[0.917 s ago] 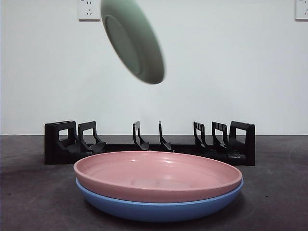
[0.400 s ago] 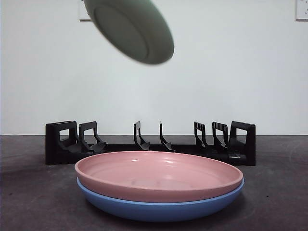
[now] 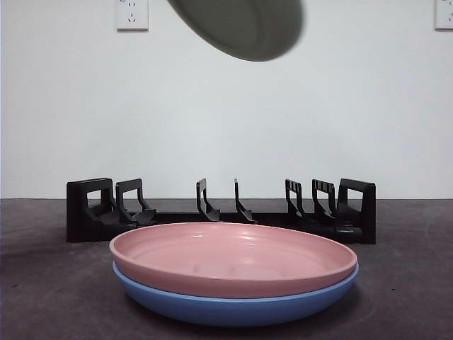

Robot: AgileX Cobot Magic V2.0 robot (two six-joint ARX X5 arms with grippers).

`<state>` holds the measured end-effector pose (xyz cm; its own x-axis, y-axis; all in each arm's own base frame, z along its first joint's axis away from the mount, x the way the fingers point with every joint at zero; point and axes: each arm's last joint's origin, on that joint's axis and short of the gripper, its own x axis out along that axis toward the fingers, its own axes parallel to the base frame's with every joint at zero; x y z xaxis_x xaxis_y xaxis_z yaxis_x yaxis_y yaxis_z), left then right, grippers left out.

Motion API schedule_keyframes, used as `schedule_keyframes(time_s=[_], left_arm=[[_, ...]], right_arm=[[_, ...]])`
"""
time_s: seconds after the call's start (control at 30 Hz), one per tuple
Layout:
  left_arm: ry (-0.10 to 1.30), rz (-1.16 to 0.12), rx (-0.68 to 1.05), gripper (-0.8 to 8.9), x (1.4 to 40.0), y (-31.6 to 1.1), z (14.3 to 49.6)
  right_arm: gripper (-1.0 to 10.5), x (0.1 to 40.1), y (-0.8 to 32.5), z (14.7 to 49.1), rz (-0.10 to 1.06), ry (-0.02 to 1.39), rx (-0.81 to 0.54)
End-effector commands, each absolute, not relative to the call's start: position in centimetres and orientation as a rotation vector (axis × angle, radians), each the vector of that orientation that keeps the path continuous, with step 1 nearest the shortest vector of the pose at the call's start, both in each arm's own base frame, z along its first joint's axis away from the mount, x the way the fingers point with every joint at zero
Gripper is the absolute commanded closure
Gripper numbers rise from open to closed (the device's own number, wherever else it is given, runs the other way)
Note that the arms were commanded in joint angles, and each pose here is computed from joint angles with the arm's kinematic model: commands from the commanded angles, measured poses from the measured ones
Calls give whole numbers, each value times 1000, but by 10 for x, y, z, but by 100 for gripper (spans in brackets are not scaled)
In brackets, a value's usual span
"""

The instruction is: Place the plate

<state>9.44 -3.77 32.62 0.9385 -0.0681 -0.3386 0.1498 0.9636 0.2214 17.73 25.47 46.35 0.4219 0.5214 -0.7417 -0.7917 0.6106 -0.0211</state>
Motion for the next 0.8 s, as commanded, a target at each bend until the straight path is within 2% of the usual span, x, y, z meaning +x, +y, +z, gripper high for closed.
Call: schedule_keyframes(time_s=[0.03,0.27,0.5,0.8], left_arm=[[309,-116,231,474,94,-38,332],[308,-116,231,474,94,-38,332],[309,-116,232,474,94,-38,332],[309,-116,232,474,94,-38,332]], right_arm=[[934,159,253,453,847,804,-493],[934,122,255,418,834,750,-613],[934,100,274,365,812,729,-749],[934,80,291,289,860,720,-796]])
